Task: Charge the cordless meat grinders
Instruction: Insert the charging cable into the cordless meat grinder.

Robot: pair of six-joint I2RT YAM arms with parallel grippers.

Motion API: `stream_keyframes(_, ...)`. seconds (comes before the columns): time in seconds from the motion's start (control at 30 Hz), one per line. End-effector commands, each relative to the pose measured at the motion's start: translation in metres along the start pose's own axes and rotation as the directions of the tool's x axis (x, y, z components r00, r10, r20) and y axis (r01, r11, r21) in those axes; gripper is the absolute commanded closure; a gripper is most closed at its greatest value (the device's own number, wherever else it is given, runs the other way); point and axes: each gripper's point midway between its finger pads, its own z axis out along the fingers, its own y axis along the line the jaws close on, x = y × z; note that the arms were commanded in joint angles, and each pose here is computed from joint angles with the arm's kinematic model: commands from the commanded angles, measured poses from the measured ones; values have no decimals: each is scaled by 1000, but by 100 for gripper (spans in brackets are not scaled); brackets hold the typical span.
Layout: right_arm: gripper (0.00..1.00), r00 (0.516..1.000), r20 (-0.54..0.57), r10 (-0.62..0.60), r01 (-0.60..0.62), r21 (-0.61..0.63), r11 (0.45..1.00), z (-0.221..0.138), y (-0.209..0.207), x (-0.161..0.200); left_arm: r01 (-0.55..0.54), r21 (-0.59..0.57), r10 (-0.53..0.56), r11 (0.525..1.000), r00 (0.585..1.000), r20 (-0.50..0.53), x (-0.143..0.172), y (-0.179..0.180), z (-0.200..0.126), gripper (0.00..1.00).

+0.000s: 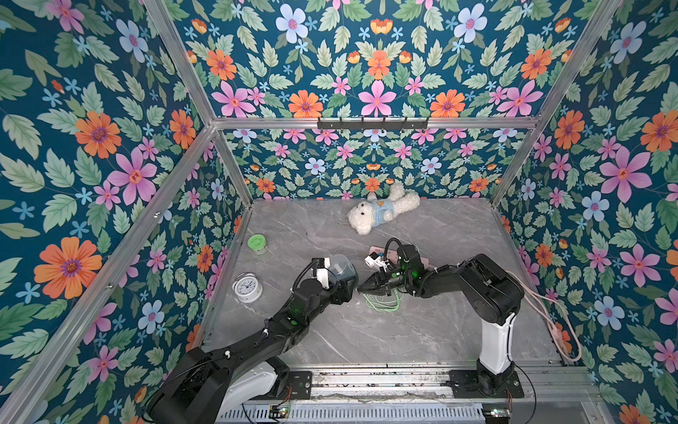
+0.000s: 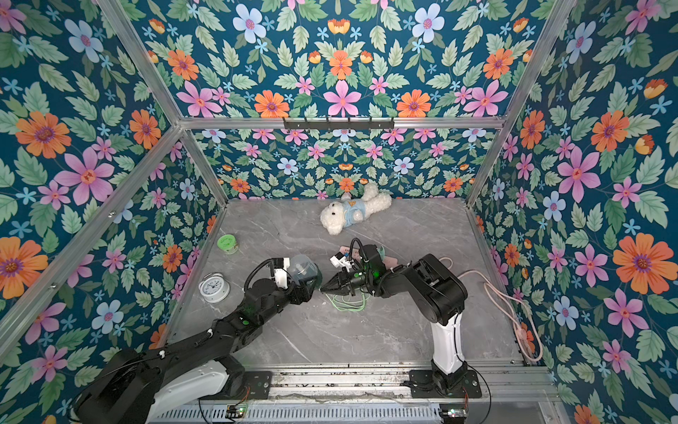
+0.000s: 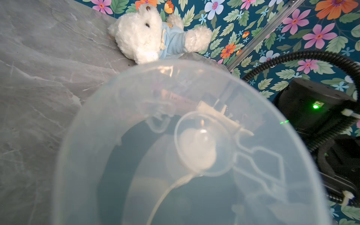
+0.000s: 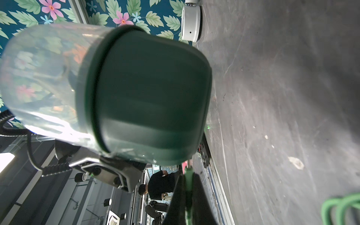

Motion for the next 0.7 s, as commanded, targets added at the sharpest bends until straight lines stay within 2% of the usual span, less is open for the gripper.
stream_keyframes(0.0,99,991,132,-6,5,9,1000,-2,1,-27,8,107,-11,994,1000,29,-10,-23,-2,23)
stream_keyframes(0.23,99,982,189,-25,27,-6,1000,-4,4,-38,9,94,-11,996,1000,27,-10,-22,0,23)
stream_keyframes(0.47,99,984,178,-19,25,-30,999,12,5,-37,0,72,-1,997,1000,16,-9,-22,7,24)
stream_keyframes(0.67,99,979,203,-16,20,-17,1000,7,0,-41,-12,73,13,997,1000,-3,-4,-24,10,24)
